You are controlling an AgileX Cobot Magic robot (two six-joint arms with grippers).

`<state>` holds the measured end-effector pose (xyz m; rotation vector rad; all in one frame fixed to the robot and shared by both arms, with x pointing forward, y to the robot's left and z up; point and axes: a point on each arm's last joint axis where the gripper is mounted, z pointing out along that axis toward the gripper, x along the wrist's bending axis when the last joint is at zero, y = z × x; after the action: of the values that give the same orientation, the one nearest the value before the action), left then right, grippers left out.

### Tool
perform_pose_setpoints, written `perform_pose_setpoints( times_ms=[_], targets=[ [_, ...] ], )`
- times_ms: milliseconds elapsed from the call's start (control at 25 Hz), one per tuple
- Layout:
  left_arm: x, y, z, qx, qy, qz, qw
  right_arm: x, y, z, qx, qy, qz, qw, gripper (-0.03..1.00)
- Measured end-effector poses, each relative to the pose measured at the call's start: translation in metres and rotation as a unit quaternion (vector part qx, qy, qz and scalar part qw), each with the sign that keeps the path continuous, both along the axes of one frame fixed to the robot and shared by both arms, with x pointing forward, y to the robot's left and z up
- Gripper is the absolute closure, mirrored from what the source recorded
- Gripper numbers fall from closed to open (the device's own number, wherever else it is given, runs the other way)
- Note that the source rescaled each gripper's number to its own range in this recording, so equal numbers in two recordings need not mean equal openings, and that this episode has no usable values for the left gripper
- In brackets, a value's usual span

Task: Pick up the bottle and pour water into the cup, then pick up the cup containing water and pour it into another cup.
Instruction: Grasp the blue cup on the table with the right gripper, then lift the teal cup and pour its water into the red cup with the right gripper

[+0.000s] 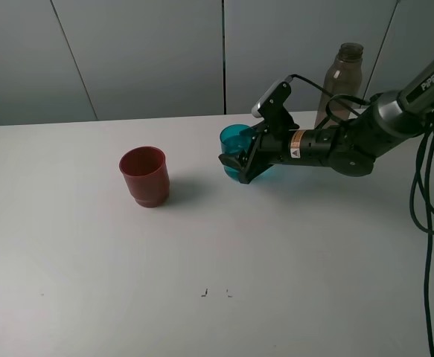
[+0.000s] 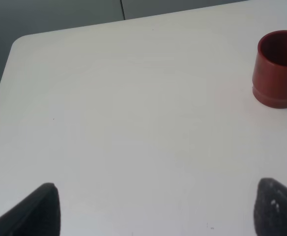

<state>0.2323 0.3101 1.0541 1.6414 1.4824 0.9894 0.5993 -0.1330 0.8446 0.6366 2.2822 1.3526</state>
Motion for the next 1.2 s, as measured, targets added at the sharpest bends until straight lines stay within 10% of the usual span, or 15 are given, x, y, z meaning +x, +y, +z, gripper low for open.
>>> perform_pose_setpoints(
  times_ms=[1200],
  targets=[
    [0.0, 0.0, 0.0, 0.0, 0.0, 0.0, 1.0, -0.008, 0.023, 0.045, 0.009, -0.017, 0.001, 1.0, 0.86]
  ],
)
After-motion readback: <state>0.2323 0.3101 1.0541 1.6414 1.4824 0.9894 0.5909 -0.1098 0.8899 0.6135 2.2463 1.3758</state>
